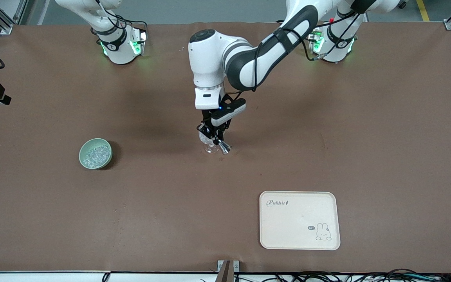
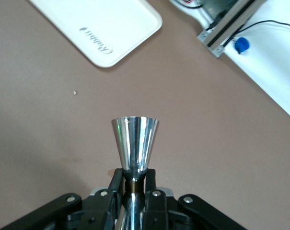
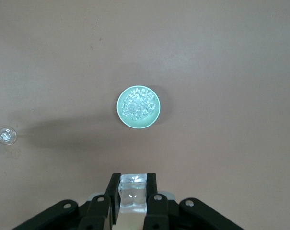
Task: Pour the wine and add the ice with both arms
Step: 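Move the jigger toward the tray while the right gripper brings ice over the glass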
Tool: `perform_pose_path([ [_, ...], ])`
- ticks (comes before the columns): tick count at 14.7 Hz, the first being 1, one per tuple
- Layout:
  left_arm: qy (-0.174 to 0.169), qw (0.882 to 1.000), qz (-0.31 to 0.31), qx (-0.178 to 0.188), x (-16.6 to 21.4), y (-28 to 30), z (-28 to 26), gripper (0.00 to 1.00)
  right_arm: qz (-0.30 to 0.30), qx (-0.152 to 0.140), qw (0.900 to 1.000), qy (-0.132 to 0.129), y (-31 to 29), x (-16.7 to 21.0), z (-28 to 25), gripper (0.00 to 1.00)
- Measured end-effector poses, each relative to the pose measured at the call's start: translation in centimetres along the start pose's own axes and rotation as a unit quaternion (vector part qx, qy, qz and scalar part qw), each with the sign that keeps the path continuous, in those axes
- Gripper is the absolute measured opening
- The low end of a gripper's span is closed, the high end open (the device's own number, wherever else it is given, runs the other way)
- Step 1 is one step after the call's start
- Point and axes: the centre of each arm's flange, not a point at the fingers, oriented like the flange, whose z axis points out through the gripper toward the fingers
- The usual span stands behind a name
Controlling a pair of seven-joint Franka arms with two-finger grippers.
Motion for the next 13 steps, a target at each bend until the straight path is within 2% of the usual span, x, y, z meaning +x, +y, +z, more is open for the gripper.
perform_pose_path([
  [3, -0.059, 0.993, -0.096, 0.035, 6.2, 0.3, 0.5, 0.22, 0.003, 0.010, 1.000, -0.001, -1.0, 0.0, 0.0, 0.25],
  [6, -0.124, 0.975, -0.178, 0.058, 15.6, 0.0, 1.5, 0.22, 0.021, 0.014, 1.000, -0.003, -5.2, -0.4, 0.1, 0.25],
  [9, -0.226, 0.946, -0.221, 0.068, 25.0, -2.2, 3.8, 0.22, 0.031, 0.013, 0.999, -0.007, -13.5, -2.1, 0.3, 0.25],
  [13, -0.338, 0.904, -0.261, 0.035, 37.5, -8.2, 9.1, 0.22, 0.031, 0.030, 0.999, 0.003, -25.2, -5.1, 1.7, 0.25],
])
